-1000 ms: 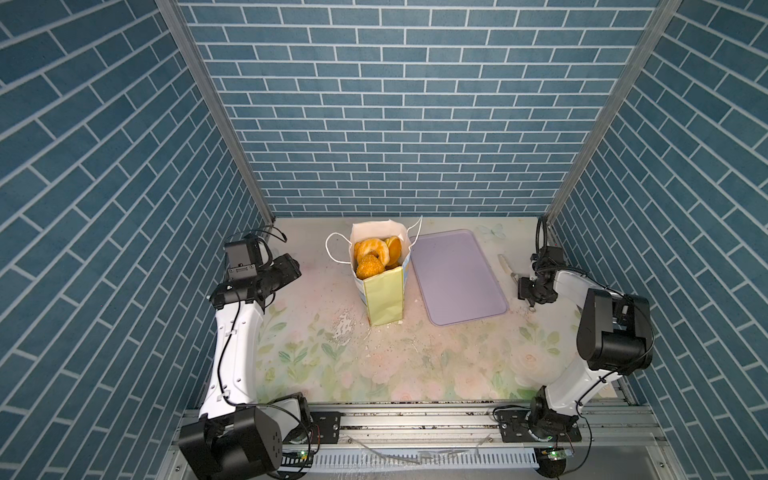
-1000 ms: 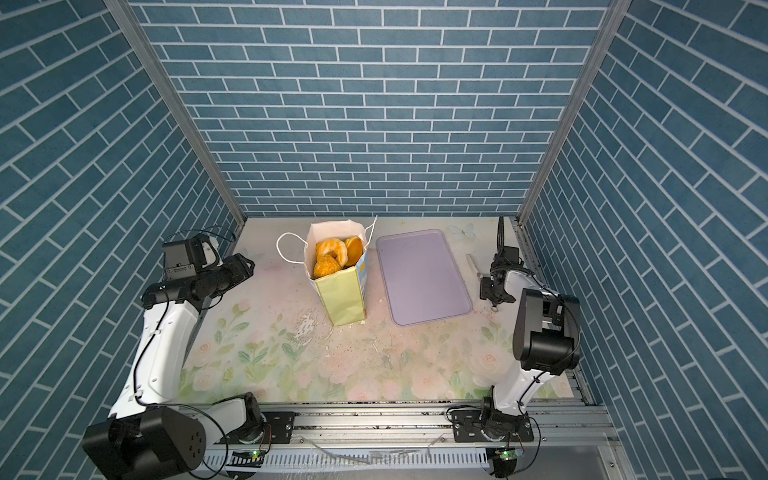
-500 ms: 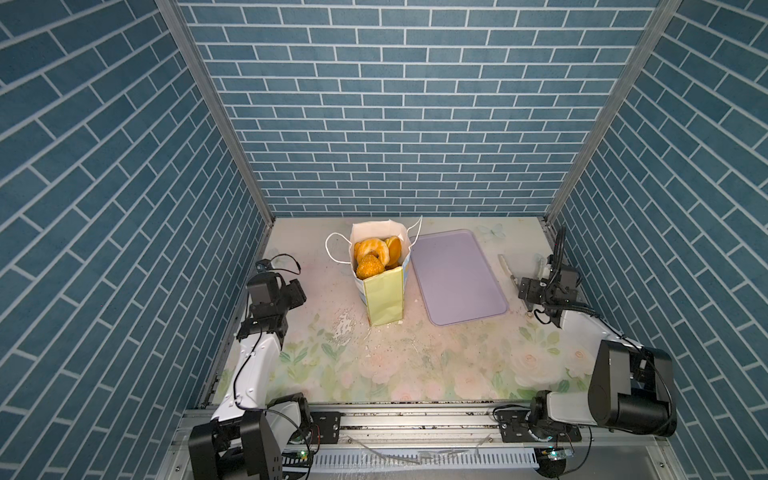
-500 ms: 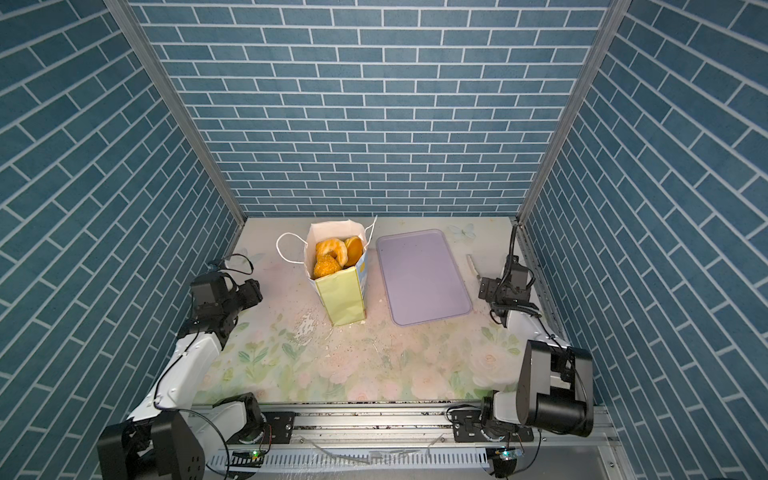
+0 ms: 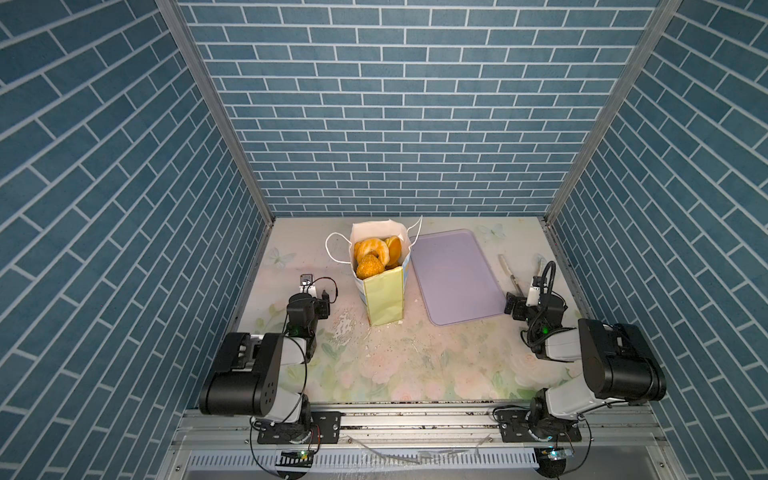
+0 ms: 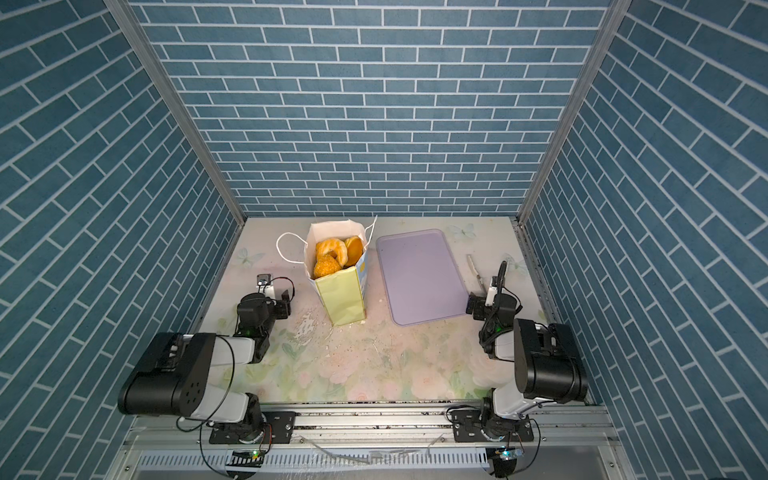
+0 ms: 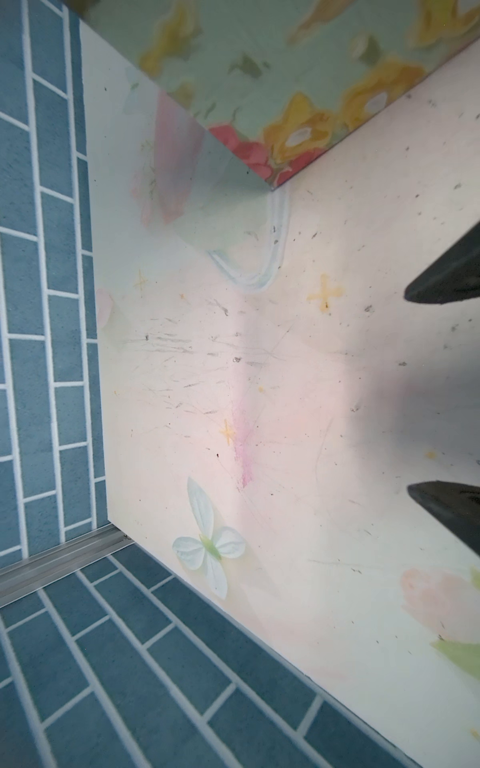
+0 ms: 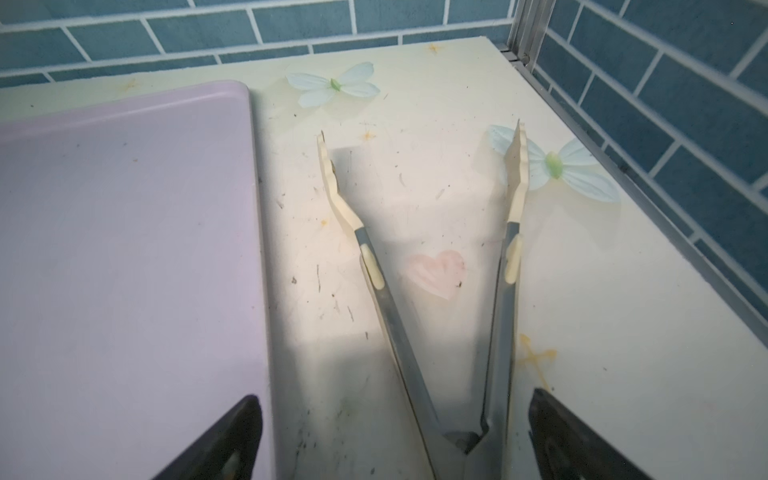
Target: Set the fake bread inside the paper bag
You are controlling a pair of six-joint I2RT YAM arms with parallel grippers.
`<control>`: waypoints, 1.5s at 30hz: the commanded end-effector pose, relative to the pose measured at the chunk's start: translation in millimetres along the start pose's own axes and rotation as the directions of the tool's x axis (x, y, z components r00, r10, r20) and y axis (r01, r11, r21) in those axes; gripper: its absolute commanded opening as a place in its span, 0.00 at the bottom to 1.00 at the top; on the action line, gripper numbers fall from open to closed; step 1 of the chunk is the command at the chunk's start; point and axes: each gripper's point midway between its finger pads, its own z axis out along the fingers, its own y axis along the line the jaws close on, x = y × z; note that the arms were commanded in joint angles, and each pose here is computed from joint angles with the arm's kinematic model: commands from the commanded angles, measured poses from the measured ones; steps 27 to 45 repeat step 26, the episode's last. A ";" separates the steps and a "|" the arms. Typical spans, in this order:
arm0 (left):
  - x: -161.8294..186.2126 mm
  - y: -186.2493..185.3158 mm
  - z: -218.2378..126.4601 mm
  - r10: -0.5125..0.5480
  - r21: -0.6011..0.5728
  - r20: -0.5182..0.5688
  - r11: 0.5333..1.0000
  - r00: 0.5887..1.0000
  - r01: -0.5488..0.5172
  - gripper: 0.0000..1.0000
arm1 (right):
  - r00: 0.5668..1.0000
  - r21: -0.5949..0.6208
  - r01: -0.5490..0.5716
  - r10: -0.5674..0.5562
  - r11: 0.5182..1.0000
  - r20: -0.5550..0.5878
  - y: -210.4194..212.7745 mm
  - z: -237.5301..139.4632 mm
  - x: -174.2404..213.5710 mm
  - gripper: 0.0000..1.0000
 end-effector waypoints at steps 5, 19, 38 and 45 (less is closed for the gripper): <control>-36.6 8.6 2.3 0.017 -0.070 0.118 0.997 0.993 -0.009 0.74 | 0.994 -0.078 0.068 -0.061 0.995 0.094 16.6 9.3 -40.9 0.99; -37.0 6.3 14.1 0.028 -0.068 0.061 0.997 0.998 -0.024 0.76 | 0.995 -0.066 0.065 -0.059 0.996 0.082 14.4 11.9 -41.2 0.99; -38.3 6.3 14.3 0.028 -0.068 0.064 0.997 0.998 -0.024 0.81 | 0.995 -0.067 0.061 -0.055 0.996 0.086 14.1 10.5 -41.4 0.99; -38.3 6.3 14.3 0.028 -0.068 0.064 0.997 0.998 -0.024 0.81 | 0.995 -0.067 0.061 -0.055 0.996 0.086 14.1 10.5 -41.4 0.99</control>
